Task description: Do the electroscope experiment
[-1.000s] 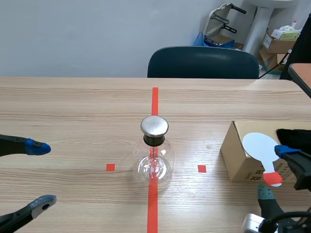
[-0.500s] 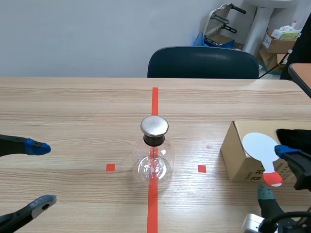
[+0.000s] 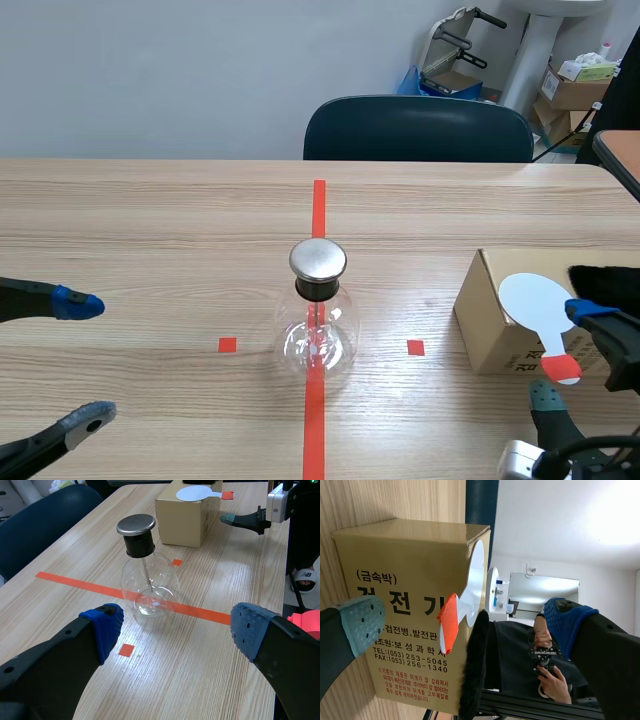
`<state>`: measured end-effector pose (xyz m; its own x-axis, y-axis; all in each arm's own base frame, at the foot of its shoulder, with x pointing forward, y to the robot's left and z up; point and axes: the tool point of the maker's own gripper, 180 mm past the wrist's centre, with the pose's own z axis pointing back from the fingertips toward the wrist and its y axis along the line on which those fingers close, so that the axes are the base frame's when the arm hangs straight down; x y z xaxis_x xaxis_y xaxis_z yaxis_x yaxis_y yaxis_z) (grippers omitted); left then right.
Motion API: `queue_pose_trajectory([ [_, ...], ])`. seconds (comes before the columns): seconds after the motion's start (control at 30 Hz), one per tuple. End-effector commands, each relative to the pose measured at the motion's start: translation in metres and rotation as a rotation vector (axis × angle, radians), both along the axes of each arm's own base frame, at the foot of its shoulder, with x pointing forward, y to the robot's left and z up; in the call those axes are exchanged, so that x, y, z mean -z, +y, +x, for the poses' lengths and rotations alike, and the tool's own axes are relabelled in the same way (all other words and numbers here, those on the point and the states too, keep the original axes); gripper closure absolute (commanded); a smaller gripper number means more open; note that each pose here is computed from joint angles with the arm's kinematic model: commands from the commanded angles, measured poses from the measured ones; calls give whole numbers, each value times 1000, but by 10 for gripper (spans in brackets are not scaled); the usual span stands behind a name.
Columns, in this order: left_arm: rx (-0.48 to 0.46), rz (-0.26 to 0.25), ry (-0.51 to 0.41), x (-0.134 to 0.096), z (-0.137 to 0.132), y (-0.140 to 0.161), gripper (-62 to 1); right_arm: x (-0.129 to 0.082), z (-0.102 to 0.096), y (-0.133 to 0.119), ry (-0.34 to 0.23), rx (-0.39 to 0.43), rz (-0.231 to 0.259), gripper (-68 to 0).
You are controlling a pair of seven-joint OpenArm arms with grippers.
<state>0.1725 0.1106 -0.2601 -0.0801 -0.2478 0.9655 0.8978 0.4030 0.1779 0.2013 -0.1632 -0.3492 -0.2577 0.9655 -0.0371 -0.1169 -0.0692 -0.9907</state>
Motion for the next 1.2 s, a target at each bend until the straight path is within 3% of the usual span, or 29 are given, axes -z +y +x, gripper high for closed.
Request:
queue_pose_trajectory([
  [0.0, 7, -22, -7, -6, 0, -3, -467, -14, 5, 0, -75, -6, -7, -679],
  [1.17, 7, -21, -7, -6, 0, -3, -467, -14, 5, 3, -75, -17, -6, -679],
])
